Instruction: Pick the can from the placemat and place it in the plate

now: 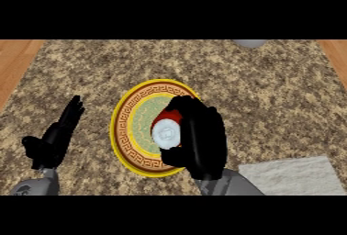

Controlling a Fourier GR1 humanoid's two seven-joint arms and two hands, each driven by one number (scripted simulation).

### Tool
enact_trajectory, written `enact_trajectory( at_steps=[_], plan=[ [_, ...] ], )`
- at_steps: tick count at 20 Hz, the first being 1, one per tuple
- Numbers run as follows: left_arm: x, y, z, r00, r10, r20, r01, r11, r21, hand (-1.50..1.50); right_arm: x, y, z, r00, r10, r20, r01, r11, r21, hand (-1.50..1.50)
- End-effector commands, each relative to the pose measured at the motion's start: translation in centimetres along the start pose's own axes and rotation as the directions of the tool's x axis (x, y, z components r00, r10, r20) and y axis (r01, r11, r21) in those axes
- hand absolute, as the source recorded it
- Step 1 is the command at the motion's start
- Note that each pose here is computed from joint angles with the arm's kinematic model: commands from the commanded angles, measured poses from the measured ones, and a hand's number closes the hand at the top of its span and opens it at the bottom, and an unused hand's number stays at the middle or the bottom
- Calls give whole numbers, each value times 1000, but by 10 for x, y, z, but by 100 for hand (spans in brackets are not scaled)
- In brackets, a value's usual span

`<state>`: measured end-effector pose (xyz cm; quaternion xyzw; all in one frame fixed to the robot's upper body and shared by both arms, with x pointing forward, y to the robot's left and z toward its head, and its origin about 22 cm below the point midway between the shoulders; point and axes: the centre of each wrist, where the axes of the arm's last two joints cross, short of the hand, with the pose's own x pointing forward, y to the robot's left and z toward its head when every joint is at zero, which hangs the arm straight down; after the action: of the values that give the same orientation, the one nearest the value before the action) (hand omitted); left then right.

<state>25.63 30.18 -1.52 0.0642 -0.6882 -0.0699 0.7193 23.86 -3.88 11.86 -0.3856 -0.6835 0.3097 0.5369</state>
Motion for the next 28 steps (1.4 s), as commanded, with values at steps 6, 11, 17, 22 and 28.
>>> enact_trajectory(
  at_steps=[6, 11, 17, 22, 28],
  plan=[
    [0, -16, 0, 1000, -10, 10, 10, 1000, 0, 0, 3, 47, -29, 973, -204, -110, 194, 977, -93, 150],
    [7, -1, -2, 1000, 1, 15, 0, 999, -44, 0, 11, 73, -51, 966, -142, -216, 128, 989, -78, -150],
    [-5, -6, -2, 1000, -14, 1, 14, 1000, -19, 0, 0, 75, -62, 913, -316, -258, 290, 948, -133, -150],
    [-1, -8, -4, 1000, -5, 7, 5, 1000, -2, 0, -4, 61, -58, 834, -523, -177, 459, 835, -303, -150],
    [-8, 16, 6, 1000, -1, 1, 1, 1000, 17, 0, -46, 45, -12, 711, -686, -156, 602, 708, -369, -150]
  ],
)
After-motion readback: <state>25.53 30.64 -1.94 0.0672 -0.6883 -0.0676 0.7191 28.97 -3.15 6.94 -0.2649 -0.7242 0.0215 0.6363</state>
